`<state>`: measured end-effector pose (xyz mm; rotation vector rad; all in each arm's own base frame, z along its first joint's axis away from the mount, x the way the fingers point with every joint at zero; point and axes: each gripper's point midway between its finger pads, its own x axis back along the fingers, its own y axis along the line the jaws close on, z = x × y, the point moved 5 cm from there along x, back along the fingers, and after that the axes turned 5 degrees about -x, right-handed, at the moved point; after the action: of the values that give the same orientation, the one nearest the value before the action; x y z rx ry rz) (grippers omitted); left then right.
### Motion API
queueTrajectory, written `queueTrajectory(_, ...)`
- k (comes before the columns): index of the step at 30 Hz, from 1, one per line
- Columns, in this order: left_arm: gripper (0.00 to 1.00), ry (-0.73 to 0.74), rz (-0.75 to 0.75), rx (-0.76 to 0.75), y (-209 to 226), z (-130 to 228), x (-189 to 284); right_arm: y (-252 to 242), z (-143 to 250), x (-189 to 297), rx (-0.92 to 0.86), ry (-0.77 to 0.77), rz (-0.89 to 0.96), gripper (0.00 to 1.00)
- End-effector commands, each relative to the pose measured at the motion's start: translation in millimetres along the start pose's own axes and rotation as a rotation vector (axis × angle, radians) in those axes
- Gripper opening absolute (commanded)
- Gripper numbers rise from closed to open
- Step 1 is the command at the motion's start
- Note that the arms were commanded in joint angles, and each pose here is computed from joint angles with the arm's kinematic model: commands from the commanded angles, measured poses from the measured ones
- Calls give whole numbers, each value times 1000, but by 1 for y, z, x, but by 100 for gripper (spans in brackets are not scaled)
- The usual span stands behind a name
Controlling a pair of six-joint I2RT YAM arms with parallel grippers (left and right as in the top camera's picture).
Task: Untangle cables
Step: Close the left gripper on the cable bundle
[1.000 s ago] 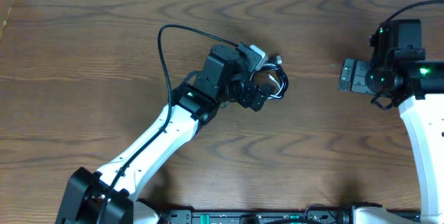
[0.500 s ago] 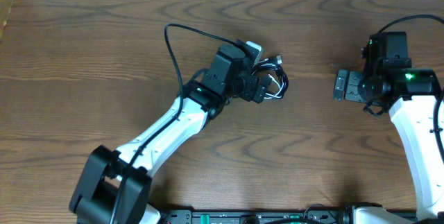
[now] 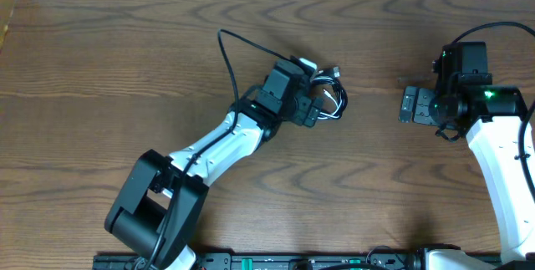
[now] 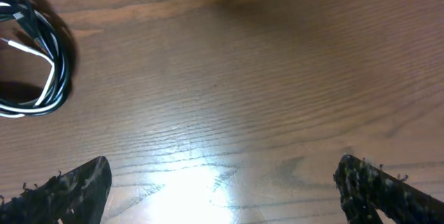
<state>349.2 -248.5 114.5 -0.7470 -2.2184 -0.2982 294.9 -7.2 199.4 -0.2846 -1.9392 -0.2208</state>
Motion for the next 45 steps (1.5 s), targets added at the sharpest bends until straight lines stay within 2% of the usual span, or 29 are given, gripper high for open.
queueTrajectory(1, 98, -14, -38, -76, -2, -6, 0, 0, 2, -3, -13, 6, -4, 99)
queueTrajectory(16, 98, 26, -46, -27, -1, 10, -25, 0, 0, -3, -14, -1, -5, 99)
queueTrajectory(24, 98, -23, -53, -26, 1, 5, -37, 0, -1, -5, -14, -14, -5, 99)
queueTrajectory(35, 98, 26, -79, -25, 4, 21, -53, 0, 9, -25, -15, -8, -5, 99)
queueTrajectory(45, 98, -1, -80, 0, 4, 17, -53, 5, 12, -38, -16, -21, -48, 99)
